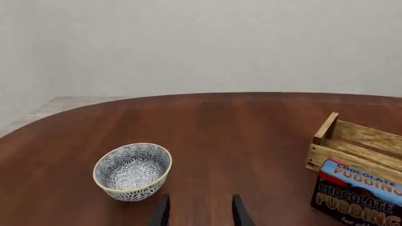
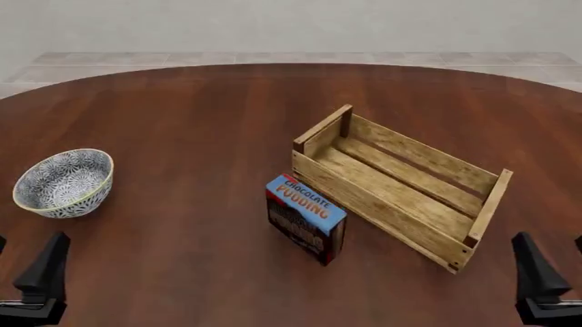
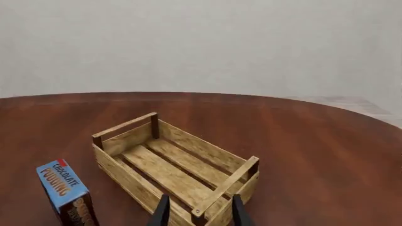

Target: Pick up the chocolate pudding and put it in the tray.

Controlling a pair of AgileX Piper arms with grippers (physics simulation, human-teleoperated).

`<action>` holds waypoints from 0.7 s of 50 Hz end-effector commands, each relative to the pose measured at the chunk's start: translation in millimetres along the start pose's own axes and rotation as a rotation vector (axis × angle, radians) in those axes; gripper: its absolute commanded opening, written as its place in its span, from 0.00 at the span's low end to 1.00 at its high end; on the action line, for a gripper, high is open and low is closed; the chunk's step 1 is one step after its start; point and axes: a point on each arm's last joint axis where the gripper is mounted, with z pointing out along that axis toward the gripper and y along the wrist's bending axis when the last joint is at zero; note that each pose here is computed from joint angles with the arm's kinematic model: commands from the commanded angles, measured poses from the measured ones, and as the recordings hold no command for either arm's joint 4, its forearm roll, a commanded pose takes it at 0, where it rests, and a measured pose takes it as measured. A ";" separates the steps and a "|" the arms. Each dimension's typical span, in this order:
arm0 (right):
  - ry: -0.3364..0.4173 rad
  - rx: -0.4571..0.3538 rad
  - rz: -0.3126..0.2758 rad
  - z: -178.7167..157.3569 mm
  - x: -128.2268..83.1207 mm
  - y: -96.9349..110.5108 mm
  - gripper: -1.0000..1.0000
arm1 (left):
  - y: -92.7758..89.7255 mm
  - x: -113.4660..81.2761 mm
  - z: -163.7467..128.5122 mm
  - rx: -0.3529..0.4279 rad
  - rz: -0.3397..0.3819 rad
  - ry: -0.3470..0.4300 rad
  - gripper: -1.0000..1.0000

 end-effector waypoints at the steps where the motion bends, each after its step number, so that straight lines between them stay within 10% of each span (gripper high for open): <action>1: 0.003 0.001 -0.009 1.6 -1.6 0.0 1.00 | 0.0 -0.8 0.4 0.000 0.000 0.001 1.00; 20: 0.019 -0.008 -0.002 3.2 -3.0 0.5 1.00 | 0.0 -0.8 0.4 0.000 0.000 0.001 1.00; 35: -0.014 -0.032 -0.012 9.1 -79.4 1.7 1.00 | 0.0 -0.8 0.4 0.000 0.000 0.001 1.00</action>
